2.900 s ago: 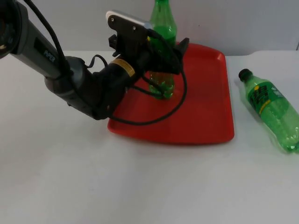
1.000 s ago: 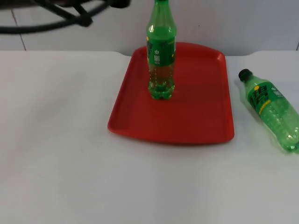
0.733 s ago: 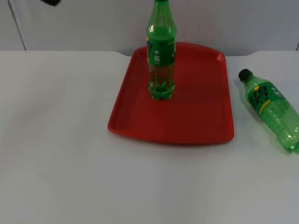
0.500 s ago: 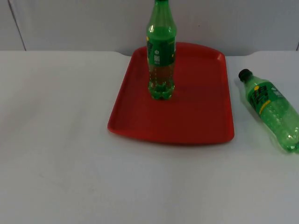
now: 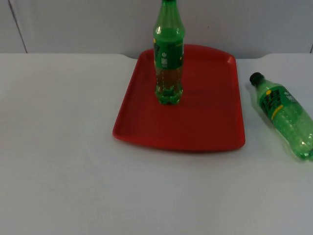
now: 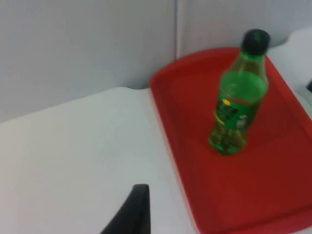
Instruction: Place the bottle upright on the tray.
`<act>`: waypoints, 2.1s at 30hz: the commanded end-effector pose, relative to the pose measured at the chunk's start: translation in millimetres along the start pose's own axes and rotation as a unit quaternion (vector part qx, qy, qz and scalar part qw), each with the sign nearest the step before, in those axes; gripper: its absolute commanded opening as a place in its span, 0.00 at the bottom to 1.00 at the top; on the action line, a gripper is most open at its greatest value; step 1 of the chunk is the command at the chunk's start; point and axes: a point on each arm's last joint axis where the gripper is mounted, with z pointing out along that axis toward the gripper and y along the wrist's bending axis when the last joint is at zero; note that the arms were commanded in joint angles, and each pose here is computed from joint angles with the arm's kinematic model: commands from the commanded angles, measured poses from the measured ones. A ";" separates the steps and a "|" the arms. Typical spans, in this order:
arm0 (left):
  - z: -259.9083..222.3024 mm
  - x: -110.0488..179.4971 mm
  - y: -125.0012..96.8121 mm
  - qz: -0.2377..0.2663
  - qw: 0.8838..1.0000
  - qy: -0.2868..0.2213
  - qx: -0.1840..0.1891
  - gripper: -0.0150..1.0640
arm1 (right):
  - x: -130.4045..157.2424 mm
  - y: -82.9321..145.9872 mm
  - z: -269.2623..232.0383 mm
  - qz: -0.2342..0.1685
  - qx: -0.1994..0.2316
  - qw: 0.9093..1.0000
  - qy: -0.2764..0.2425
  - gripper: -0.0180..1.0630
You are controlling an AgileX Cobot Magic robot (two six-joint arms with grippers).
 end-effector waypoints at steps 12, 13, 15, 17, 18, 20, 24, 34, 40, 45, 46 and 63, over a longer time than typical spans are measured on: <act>-48.9 -9.0 -1.8 0.018 0.998 -0.053 0.018 0.99 | 0.4 0.1 -0.3 -0.003 0.002 1.000 -0.002 0.99; -54.9 -9.3 -1.6 0.019 0.998 -0.061 0.017 0.99 | 0.4 0.1 -0.3 -0.003 0.002 1.000 -0.002 0.99; -71.2 -8.6 -1.3 0.016 0.997 -0.075 0.020 0.99 | 0.4 0.1 -0.3 -0.003 0.002 1.000 -0.002 0.99; -73.0 -8.3 -1.3 0.016 0.997 -0.076 0.020 0.99 | 0.4 0.1 -0.3 -0.003 0.002 1.000 -0.002 0.99; -80.2 -6.7 -0.6 0.018 0.997 -0.076 0.018 0.99 | 0.4 0.1 -0.3 -0.003 0.002 1.000 -0.002 0.99; -86.3 -4.0 -0.3 0.019 0.997 -0.071 0.018 0.99 | 0.4 0.1 -0.3 -0.003 0.002 1.000 -0.002 0.99; -95.7 0.8 0.1 0.019 0.998 -0.066 0.018 0.99 | 0.4 0.1 -0.3 -0.003 0.002 1.000 -0.002 0.99; -109.9 38.0 0.9 0.019 0.997 -0.072 0.018 0.99 | 0.4 0.1 -0.3 -0.003 0.002 1.000 -0.002 0.99; -120.9 66.6 0.9 0.015 0.997 -0.077 0.022 0.99 | 0.4 0.1 -0.3 -0.003 0.002 1.000 -0.002 0.99; -130.0 84.7 1.0 0.012 0.996 -0.088 0.024 0.99 | 0.4 0.1 -0.3 -0.003 0.002 1.000 -0.002 0.99; -131.5 89.3 0.9 0.011 0.996 -0.089 0.025 0.99 | 0.4 0.1 -0.3 -0.003 0.002 1.000 -0.002 0.99; -184.8 129.6 1.8 0.006 0.992 -0.120 0.033 0.99 | 0.4 0.1 -0.3 -0.003 0.002 1.000 -0.002 0.99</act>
